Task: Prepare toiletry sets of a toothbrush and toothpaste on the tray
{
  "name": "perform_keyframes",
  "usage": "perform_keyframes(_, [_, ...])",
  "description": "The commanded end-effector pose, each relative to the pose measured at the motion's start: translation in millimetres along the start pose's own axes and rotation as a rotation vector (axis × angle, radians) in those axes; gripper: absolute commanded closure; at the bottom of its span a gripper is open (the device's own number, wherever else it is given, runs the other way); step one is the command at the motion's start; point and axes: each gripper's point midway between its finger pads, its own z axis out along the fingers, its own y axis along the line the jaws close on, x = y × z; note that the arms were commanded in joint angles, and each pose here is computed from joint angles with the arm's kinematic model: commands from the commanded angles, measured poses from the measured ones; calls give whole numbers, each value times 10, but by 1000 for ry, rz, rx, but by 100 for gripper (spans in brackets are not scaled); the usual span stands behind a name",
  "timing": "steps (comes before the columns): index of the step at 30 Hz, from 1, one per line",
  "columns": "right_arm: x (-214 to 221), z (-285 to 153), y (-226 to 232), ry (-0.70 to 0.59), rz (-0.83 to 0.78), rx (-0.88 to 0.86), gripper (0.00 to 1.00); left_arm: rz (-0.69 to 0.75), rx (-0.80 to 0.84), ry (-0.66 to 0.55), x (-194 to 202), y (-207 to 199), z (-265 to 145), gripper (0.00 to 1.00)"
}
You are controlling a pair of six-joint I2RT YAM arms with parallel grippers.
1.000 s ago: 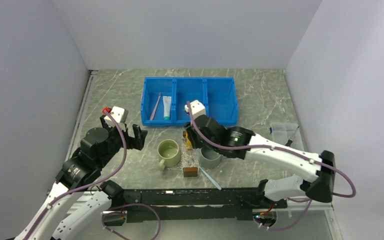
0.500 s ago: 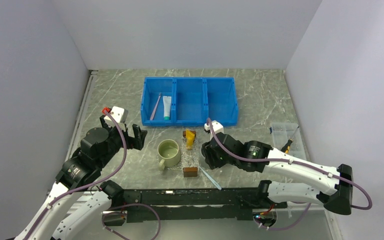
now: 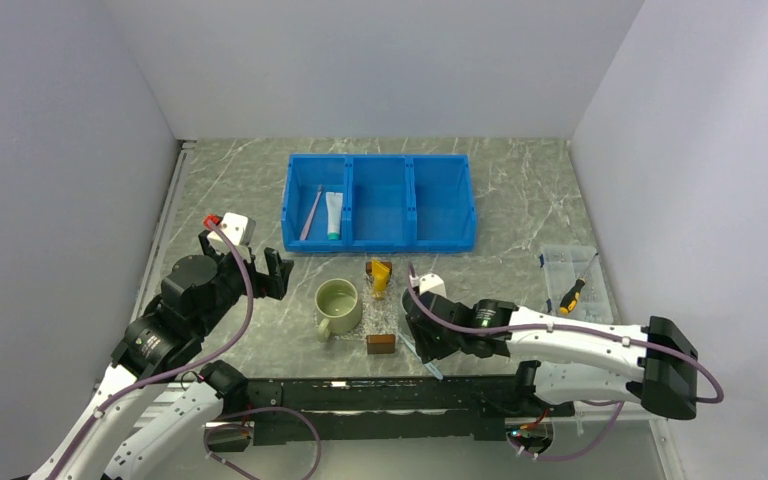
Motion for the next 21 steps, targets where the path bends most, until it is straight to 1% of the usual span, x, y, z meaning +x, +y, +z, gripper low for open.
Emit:
perform_keyframes(1, [-77, 150, 105, -56, 45, -16, 51, -13, -11, -31, -58, 23, -14, 3])
perform_keyframes(9, [-28, 302, 121, -67, 45, -10, 51, -14, -7, -35, -62, 16, -16, 3])
perform_keyframes(13, [30, 387, 134, -52, 34, -13, 52, -14, -7, -35, -64, 16, -17, 3])
perform_keyframes(21, [103, 494, 125, -30, 22, 7, 56, -12, -9, -31, -56, 18, -7, 2])
